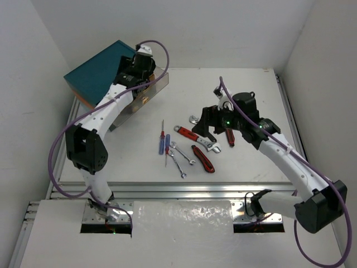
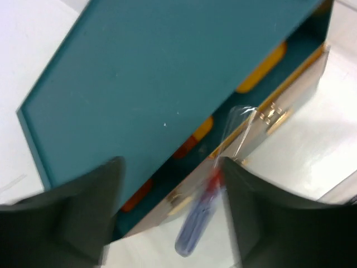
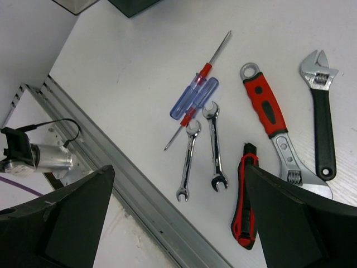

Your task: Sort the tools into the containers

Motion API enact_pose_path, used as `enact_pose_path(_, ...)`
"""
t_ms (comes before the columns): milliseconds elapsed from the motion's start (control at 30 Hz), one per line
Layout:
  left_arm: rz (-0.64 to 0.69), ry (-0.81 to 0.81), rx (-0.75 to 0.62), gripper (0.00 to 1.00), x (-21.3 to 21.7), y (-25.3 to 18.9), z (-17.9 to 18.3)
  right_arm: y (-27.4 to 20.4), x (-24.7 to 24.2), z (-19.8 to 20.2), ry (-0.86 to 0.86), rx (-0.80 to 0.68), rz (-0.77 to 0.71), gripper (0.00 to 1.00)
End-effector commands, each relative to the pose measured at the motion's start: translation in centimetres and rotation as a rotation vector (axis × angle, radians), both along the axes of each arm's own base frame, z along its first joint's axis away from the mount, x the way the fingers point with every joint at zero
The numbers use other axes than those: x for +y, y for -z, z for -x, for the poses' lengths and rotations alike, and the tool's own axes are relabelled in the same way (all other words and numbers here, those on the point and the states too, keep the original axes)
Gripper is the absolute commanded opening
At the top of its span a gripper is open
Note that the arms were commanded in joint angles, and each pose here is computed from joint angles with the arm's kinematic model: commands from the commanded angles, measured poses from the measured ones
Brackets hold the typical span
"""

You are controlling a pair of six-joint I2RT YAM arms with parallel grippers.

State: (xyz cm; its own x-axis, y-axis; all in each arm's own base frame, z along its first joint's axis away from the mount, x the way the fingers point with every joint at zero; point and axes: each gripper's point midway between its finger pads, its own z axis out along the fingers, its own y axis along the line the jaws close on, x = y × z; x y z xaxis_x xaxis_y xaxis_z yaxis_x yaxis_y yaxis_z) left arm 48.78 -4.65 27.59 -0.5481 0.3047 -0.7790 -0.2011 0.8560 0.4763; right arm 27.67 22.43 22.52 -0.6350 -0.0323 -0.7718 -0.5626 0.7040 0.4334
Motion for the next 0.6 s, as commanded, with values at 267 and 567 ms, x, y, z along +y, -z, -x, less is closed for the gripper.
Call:
enact_pose_path(267, 0.394, 0.001, -0.378, 0.98, 0.0, -14.5, 6.7, 7.1, 6.8, -3.4, 0.160, 0.130, 0.272, 0.99)
enact_pose_path(567, 0.715, 0.242, -0.563, 1.00, -1.2, -16.5, 17.9, 14.8, 12.3, -4.9, 0.298, 0.141, 0.451, 0.66)
